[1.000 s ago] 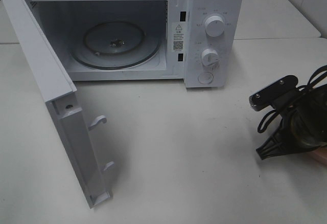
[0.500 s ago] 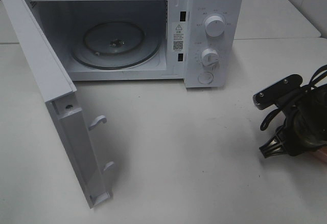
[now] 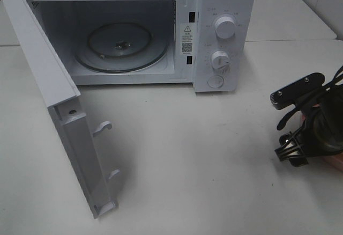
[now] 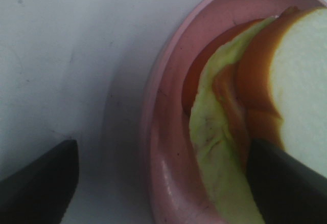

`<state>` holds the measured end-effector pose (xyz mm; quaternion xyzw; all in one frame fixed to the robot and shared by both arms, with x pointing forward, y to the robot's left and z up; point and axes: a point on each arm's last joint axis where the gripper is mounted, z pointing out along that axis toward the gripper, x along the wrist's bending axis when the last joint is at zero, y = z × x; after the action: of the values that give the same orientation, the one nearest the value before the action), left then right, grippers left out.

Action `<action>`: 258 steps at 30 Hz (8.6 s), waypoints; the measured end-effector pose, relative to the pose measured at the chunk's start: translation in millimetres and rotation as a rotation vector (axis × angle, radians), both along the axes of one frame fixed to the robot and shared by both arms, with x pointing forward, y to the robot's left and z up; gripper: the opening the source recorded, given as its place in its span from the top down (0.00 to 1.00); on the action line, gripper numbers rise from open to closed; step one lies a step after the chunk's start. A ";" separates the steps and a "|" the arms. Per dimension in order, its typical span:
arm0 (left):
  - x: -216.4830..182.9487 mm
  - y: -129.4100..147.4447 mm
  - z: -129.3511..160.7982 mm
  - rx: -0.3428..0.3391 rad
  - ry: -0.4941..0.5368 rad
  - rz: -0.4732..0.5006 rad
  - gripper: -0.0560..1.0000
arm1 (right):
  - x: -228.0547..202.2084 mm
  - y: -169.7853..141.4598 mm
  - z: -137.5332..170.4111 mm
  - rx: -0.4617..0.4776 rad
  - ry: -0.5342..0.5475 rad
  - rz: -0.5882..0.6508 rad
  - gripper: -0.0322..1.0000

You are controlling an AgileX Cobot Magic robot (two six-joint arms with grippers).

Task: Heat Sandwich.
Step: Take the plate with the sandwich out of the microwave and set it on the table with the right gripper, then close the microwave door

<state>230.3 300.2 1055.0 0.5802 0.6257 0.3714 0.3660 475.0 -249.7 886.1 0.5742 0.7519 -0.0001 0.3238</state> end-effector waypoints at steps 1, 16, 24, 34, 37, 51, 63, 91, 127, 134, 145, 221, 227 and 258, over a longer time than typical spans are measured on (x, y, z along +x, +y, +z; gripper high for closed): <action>0.0 0.0 0.0 0.000 0.000 0.000 0.04 | 0.0 0.0 0.0 0.000 0.000 0.000 0.18; 0.0 0.0 0.0 0.000 0.000 0.000 0.04 | -12.1 -1.6 39.2 0.088 -0.057 -0.038 0.18; 0.0 0.0 0.0 0.000 0.000 0.000 0.04 | -25.0 -1.7 62.3 0.172 -0.069 -0.051 0.20; 0.0 0.0 0.0 0.000 0.000 0.000 0.04 | -46.8 -3.5 92.8 0.235 -0.041 -0.003 0.22; 0.0 0.0 0.0 0.000 0.000 0.000 0.04 | -52.1 -4.1 106.2 0.241 -0.029 0.016 0.22; 0.0 0.0 0.0 0.000 0.000 0.000 0.04 | -89.3 -8.6 161.8 0.324 0.002 0.123 0.22; 0.0 0.0 0.0 0.000 0.000 0.000 0.04 | -141.7 -25.1 192.7 0.404 -0.112 0.214 0.23; 0.0 0.0 0.0 0.000 0.000 0.000 0.04 | -222.5 -60.3 178.5 0.460 -0.495 -0.016 0.23; 0.0 0.7 0.0 0.007 0.000 0.005 0.04 | -243.5 -59.0 163.6 0.470 -0.610 -0.093 0.23; 0.0 0.7 0.0 0.007 0.000 0.005 0.04 | -243.5 -59.0 163.6 0.470 -0.610 -0.093 0.23; 0.0 0.7 0.0 0.007 0.000 0.005 0.04 | -243.5 -59.0 163.6 0.470 -0.610 -0.093 0.23; 173.6 -6.5 -57.0 0.077 -0.284 -0.137 0.95 | -243.5 -59.0 163.6 0.470 -0.610 -0.093 0.23; 189.6 -22.2 -71.7 0.075 -0.242 -0.238 0.95 | -243.5 -59.0 163.6 0.470 -0.610 -0.093 0.23; 258.8 -89.5 -108.2 0.056 -0.190 -0.512 0.95 | -243.5 -59.0 163.6 0.470 -0.610 -0.093 0.23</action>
<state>489.1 210.7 946.8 0.6920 0.4111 0.3364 0.4889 231.5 -308.7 1049.7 0.6401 0.5737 0.3283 0.3916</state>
